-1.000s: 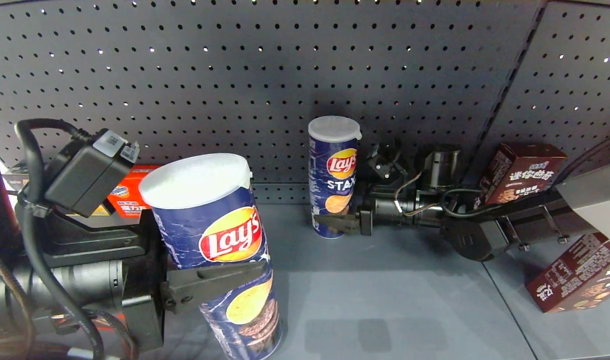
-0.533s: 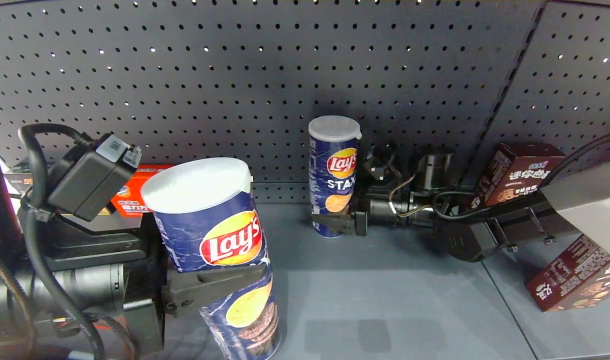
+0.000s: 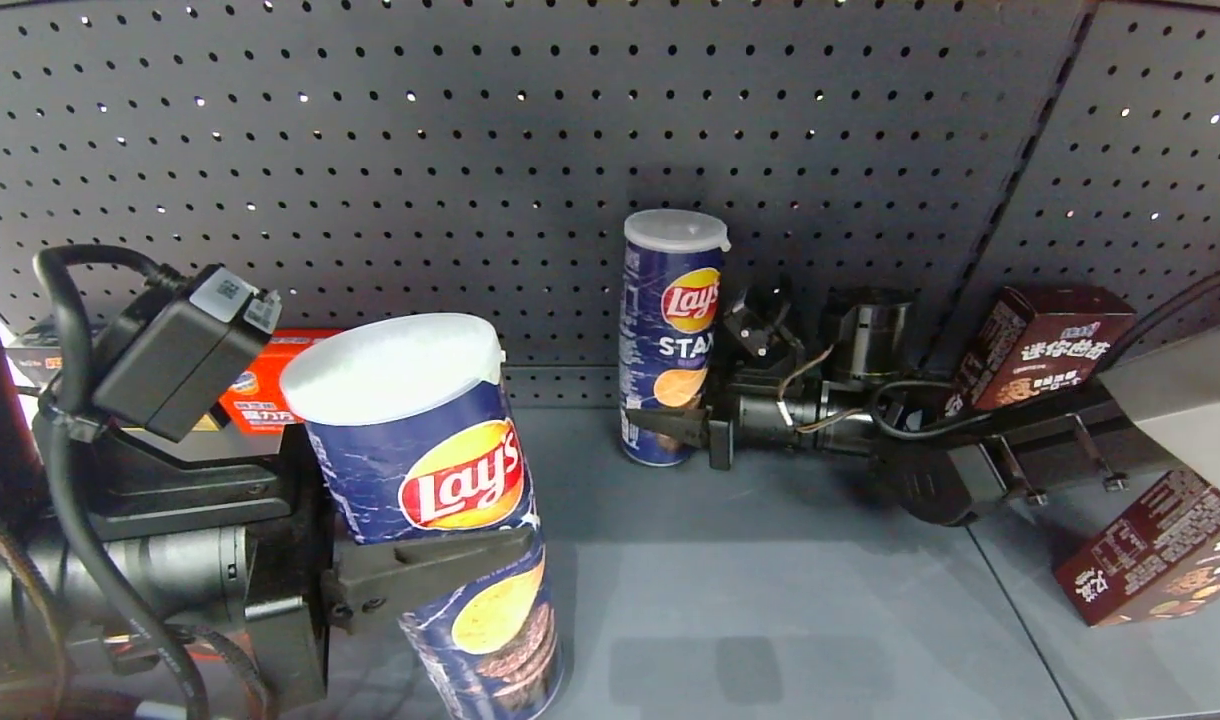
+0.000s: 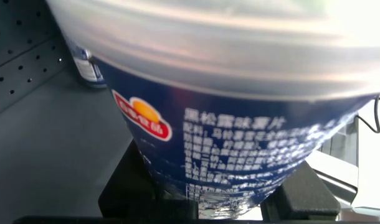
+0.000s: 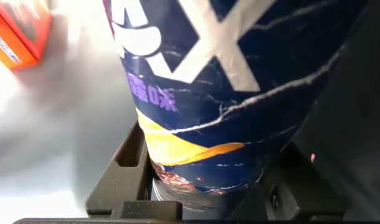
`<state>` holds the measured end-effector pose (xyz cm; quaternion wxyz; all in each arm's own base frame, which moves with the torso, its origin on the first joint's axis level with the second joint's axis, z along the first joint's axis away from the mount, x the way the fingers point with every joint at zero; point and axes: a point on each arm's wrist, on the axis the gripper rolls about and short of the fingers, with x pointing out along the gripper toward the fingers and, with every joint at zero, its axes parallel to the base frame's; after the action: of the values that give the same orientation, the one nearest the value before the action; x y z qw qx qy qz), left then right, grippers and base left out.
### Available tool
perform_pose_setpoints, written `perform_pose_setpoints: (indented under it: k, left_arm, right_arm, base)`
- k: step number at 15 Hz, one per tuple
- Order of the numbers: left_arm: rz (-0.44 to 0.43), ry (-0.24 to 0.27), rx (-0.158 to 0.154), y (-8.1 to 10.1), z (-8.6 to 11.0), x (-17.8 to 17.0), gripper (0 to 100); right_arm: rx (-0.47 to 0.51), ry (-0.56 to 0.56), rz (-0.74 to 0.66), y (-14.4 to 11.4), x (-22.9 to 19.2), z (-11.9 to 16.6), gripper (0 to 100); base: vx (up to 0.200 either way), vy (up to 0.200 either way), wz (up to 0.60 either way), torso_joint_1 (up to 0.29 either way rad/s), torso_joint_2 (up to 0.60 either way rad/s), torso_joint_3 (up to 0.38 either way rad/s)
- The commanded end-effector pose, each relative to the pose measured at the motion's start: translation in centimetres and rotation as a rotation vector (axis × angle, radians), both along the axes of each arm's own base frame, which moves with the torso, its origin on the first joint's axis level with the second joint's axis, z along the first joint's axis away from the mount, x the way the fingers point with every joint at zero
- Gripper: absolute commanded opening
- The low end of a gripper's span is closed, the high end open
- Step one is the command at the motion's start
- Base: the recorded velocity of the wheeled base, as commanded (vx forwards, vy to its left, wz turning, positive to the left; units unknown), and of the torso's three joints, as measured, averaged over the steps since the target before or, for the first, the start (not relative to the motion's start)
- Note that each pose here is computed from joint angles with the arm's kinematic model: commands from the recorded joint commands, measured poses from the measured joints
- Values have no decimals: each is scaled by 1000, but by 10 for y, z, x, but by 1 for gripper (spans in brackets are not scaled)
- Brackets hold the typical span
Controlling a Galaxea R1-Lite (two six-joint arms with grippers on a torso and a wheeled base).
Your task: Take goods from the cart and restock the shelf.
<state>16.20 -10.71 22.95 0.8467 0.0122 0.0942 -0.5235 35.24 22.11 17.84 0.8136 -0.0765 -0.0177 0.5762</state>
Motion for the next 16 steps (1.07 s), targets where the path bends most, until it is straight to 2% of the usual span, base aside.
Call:
perform_pose_setpoints:
  k: [1,3,7,11,13,16]
  left_arm:
    - [0,-2,-1,0,1,0,0]
    - [0,-2,-1,0,1,0,0]
    - [7,-4,-2,1,1,1,0]
    - [28,-26,-16,3,4,5,0]
    - [29,-21,-11,3,1,4,0]
    - [26,-29,-16,3,4,4,0]
  right_arm:
    - [32,-57,7,2,-23,31,0]
    - [32,-43,-3,5,-57,49,0]
    - [31,-11,-74,6,-106,58,0]
    - [9,9,-99,1,-140,46,0]
    - [-4,20,-153,-3,-152,36,0]
    - [28,64,-176,-4,-175,23,0]
  base:
    - [0,0,0,0,0,0]
    - [0,0,0,0,0,0]
    - [0,0,0,0,0,0]
    - [0,0,0,0,0,0]
    - [0,0,0,0,0,0]
    - [0,0,0,0,0,0]
